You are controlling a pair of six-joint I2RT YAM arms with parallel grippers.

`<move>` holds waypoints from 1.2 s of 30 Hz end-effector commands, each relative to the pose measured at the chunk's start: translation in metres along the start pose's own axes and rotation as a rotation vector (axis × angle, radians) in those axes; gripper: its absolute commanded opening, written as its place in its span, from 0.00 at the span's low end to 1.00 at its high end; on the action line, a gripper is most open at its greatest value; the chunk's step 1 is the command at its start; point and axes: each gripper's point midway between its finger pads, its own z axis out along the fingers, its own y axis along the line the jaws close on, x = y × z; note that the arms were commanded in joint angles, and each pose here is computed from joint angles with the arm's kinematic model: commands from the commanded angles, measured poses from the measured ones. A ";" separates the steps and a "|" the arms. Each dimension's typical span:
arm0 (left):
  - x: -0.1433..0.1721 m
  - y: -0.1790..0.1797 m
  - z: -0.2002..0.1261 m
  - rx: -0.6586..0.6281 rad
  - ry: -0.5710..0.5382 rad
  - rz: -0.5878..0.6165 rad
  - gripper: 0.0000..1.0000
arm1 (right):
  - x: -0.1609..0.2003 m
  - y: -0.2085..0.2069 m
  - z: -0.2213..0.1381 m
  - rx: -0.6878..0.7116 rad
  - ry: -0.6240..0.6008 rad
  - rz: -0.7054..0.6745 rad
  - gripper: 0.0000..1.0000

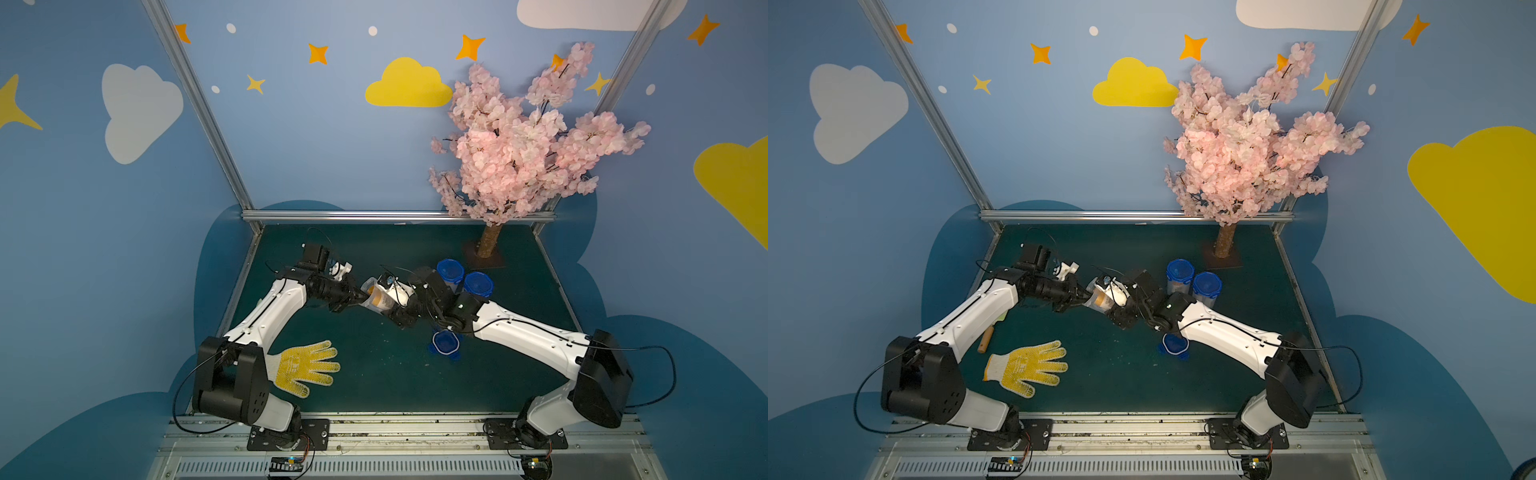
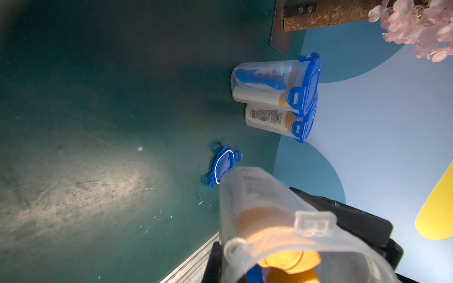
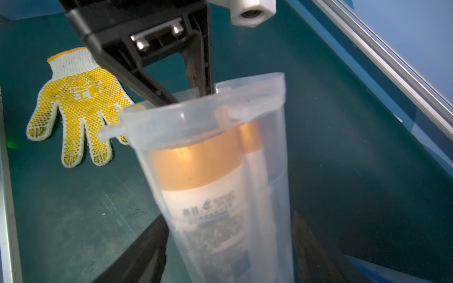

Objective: Take out toiletry kits
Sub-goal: Pick up the container from the center of the board.

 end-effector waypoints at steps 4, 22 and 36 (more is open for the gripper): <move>0.026 -0.050 -0.011 0.213 0.106 0.068 0.02 | 0.004 0.015 0.014 -0.053 0.025 0.011 0.79; 0.036 -0.079 -0.029 0.319 0.186 0.095 0.02 | 0.032 0.017 0.016 -0.029 0.085 -0.055 0.82; 0.036 -0.095 -0.037 0.365 0.218 0.082 0.02 | 0.034 0.014 0.038 0.082 0.160 -0.145 0.80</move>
